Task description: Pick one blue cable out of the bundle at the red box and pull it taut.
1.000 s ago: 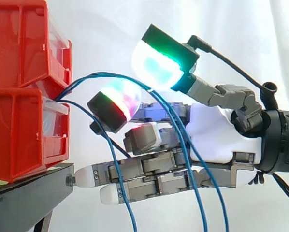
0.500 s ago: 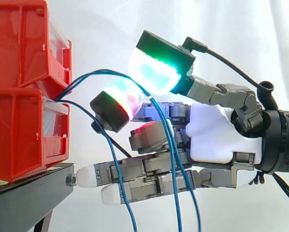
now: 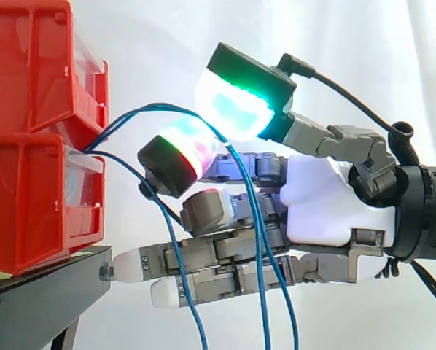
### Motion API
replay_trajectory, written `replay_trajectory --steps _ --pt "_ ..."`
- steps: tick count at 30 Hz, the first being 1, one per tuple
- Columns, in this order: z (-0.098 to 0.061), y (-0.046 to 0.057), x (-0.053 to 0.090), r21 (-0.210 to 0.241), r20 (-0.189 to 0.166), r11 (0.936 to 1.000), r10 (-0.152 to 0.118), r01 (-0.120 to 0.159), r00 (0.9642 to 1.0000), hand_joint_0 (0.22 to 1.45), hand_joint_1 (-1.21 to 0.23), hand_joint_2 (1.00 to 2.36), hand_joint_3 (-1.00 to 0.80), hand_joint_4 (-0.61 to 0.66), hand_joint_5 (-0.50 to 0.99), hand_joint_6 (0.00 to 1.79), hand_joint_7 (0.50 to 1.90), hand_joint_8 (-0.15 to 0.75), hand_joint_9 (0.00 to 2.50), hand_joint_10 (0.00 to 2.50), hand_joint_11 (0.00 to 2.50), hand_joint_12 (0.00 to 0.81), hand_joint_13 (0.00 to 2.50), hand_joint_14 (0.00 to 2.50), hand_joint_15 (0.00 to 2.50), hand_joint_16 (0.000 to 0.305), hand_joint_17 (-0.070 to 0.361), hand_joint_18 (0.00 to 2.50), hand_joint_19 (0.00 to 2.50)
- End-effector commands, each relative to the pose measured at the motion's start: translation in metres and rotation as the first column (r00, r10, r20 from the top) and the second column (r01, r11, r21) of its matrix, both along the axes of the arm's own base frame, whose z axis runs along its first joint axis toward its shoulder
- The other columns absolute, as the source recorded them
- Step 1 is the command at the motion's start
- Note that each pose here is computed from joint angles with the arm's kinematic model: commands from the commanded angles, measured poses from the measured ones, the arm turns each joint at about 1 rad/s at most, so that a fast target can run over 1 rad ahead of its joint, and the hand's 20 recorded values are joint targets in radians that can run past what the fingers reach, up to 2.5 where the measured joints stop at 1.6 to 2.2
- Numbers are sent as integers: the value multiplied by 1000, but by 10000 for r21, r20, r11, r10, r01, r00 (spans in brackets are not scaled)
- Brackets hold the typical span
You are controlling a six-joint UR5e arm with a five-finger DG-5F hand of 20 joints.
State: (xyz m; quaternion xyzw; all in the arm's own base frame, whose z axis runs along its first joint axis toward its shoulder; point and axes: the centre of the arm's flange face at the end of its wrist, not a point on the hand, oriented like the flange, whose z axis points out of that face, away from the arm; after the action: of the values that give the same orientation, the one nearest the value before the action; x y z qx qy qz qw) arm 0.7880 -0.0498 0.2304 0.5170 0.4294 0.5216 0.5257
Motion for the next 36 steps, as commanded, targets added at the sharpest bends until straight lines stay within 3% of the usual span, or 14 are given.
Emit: replay_trajectory --steps 1,10,13,17,19,23,30,33,36 --pt "0 0 0 -8 15 10000 -2 2 10000 801 -850 1022 -165 -147 -209 954 1159 303 1014 101 1270 343 424 7 190 51 116 385 168" --pt "0 0 0 -10 0 10000 -2 2 10000 781 -834 1020 -157 -81 -213 960 1140 290 1170 706 1267 350 549 9 249 52 118 421 168" --pt "0 0 0 -12 -15 10000 -2 1 10000 794 -829 1019 -186 -80 -216 963 1125 283 1171 786 1299 354 587 11 276 53 119 429 168" --pt "0 2 0 1 -29 10000 15 -15 10000 828 -847 1014 -304 -69 -225 959 914 269 976 712 1267 352 518 11 248 53 120 421 132" --pt "0 2 0 1 -29 10000 15 -15 10000 824 -937 1000 -500 -125 -238 945 900 238 880 680 1252 343 463 8 207 53 120 442 49" --pt "0 1 0 4 -29 10000 -15 15 10000 770 -982 1000 -500 -211 -244 939 920 213 803 632 1234 336 417 7 177 53 118 450 0" --pt "0 1 0 13 1 10000 -61 61 10000 665 -1014 1000 -500 -173 -243 943 898 245 773 662 1219 338 417 8 191 52 117 451 41" --pt "0 1 0 17 16 10000 -76 76 10000 596 -975 1000 -500 -134 -242 940 871 268 777 697 1207 344 422 8 201 52 118 452 73" --pt "0 2 0 13 1 10000 -46 46 10000 510 -849 1000 -500 -74 -230 930 839 300 827 787 1148 365 443 8 216 56 127 465 112"
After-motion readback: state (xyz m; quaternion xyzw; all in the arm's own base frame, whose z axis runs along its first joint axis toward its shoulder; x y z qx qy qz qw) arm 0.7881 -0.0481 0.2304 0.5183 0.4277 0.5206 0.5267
